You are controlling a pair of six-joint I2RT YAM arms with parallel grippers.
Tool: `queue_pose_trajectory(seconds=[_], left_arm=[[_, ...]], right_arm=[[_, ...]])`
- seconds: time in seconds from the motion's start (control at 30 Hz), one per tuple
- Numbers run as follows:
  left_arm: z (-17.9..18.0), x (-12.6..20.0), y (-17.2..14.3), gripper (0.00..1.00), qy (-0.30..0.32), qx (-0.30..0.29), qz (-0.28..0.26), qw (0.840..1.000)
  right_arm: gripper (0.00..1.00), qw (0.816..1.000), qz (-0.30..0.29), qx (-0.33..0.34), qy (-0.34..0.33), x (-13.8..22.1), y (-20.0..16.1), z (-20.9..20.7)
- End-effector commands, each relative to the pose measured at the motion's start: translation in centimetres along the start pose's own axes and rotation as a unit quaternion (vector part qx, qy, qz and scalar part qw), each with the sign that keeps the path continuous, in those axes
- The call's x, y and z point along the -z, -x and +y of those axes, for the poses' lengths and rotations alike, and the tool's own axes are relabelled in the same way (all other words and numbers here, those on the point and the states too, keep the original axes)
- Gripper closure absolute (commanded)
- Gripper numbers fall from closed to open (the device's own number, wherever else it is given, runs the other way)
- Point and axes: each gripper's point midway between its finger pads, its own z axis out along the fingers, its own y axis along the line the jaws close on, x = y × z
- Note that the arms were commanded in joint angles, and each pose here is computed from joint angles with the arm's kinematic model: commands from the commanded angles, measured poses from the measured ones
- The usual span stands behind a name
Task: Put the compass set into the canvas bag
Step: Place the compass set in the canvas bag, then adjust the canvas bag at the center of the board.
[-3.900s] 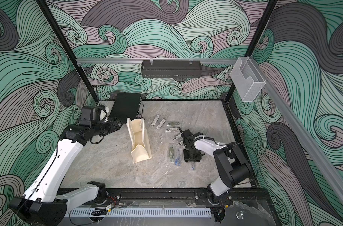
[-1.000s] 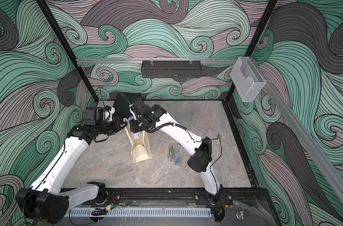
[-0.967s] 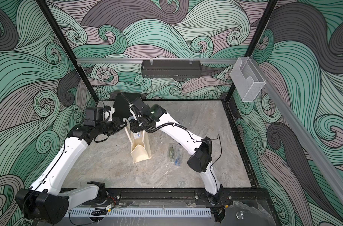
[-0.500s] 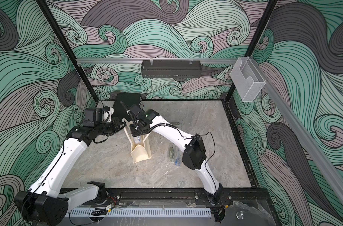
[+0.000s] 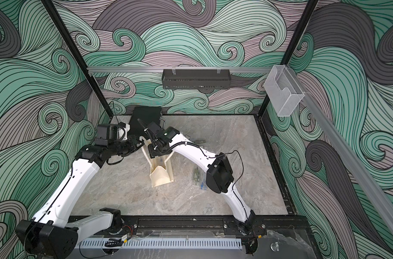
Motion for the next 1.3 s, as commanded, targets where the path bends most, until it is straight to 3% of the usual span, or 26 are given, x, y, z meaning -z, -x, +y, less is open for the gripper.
queue_pose_trajectory(seconds=[0.0,0.1,0.3,0.47,0.6,0.77,0.87,1.27], left_arm=[[0.3,1.4,0.3,1.00,0.018,-0.016,-0.010,1.000],[0.6,1.9,0.4,1.00,0.026,-0.019,-0.015,0.999],[0.8,1.9,0.4,1.00,0.027,-0.016,-0.012,0.999],[0.7,1.8,0.4,1.00,0.024,-0.017,-0.010,1.000],[0.7,2.0,0.4,1.00,0.026,-0.020,-0.009,0.999],[2.8,3.5,0.8,1.00,0.069,0.001,-0.012,0.998],[3.9,4.3,0.9,1.00,0.082,0.005,-0.015,0.997],[7.8,5.9,0.8,1.00,0.111,0.046,-0.019,0.993]], right_arm=[[0.36,0.999,-0.028,0.013,-0.028,2.9,0.6,-1.3],[0.43,0.997,-0.022,0.029,-0.068,2.8,-0.2,-3.0],[0.45,0.990,-0.006,0.055,-0.126,2.3,-0.8,-5.2],[0.47,0.990,0.016,0.063,-0.127,0.7,-1.4,-5.3],[0.64,0.990,0.046,0.048,-0.123,-1.2,-2.0,-5.9],[0.85,0.990,0.053,0.016,-0.130,-0.9,-1.9,-8.3],[0.91,0.989,0.052,0.004,-0.136,-0.4,-1.8,-9.5],[0.92,0.988,0.054,-0.042,-0.140,0.1,-2.0,-12.7]])
